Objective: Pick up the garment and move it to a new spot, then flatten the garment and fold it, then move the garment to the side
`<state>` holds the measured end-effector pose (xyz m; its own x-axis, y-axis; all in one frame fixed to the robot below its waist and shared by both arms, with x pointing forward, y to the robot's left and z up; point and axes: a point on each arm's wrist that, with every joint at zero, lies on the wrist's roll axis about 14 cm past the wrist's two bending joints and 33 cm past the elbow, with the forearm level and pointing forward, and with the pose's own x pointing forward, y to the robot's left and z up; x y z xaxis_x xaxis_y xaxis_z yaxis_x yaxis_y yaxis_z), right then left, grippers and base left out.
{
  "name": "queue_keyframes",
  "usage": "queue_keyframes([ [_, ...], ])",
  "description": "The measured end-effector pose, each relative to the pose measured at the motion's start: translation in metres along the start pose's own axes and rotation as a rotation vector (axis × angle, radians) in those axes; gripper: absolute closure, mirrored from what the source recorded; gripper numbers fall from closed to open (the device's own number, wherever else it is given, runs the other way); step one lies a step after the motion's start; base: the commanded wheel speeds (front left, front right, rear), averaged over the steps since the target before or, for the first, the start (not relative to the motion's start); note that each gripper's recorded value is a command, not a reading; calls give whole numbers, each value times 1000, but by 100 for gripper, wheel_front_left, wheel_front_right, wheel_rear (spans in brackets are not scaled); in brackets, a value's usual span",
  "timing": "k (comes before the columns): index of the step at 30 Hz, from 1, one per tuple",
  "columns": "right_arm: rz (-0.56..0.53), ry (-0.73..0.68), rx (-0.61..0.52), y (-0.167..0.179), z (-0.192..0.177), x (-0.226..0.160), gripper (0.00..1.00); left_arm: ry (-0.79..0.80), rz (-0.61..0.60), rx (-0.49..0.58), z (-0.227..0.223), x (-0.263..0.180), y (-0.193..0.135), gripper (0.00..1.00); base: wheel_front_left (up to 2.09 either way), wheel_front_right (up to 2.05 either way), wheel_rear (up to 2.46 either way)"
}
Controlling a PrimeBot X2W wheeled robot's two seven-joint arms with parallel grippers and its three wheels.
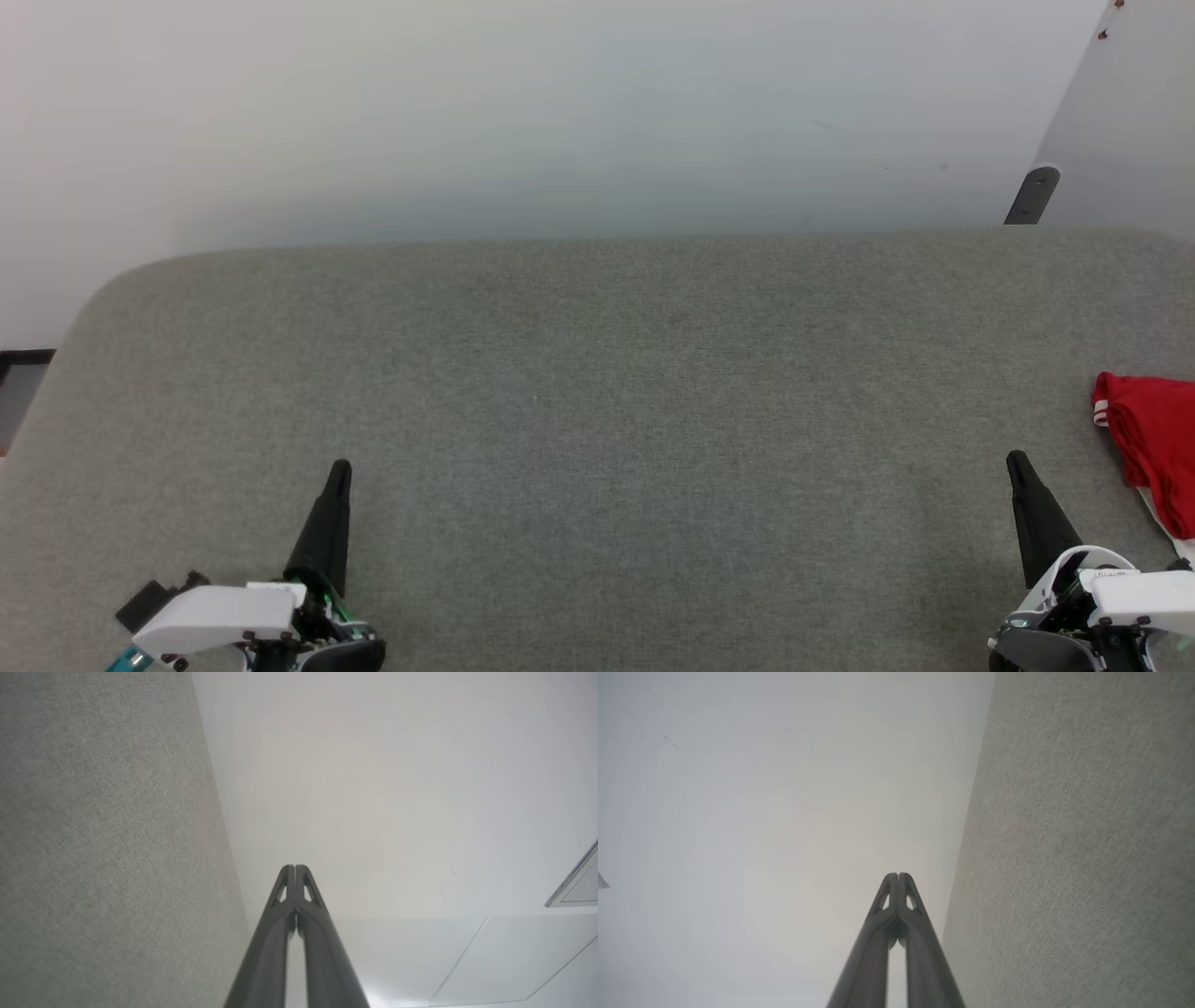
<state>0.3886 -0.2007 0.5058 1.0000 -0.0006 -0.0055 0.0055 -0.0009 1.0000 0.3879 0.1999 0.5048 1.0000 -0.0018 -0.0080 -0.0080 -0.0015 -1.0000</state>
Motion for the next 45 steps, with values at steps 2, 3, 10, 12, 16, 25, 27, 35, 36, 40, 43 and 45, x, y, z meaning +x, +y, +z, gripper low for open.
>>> queue_keyframes([
  [2,0,0,0,0,0,0,100,-1,0,0,0,0,0,100,0,0,0],
  [3,0,0,0,0,0,0,100,0,0,0,0,0,0,100,0,0,0],
  [10,0,0,0,0,0,0,100,-1,0,0,0,0,0,100,0,0,0],
  [12,0,0,0,0,0,0,100,-1,0,0,0,0,0,100,0,0,0],
  [16,0,0,0,0,0,0,100,-1,0,0,0,0,0,100,0,0,0],
  [25,0,0,0,0,0,0,100,-1,0,0,0,0,0,100,0,0,0],
  [27,0,0,0,0,0,0,100,-1,0,-1,0,0,0,100,0,0,0],
  [35,0,0,0,0,0,0,100,-1,0,-1,0,0,0,100,0,0,0],
  [36,0,0,0,0,0,0,100,-1,0,-1,0,0,0,100,0,0,0],
  [40,0,0,0,0,0,0,100,-1,0,-1,0,0,0,100,0,0,0],
  [43,0,0,0,0,0,0,100,-1,0,-1,0,0,0,100,0,0,0],
  [45,0,0,0,0,0,0,100,-1,0,-1,0,0,0,100,0,0,0],
])
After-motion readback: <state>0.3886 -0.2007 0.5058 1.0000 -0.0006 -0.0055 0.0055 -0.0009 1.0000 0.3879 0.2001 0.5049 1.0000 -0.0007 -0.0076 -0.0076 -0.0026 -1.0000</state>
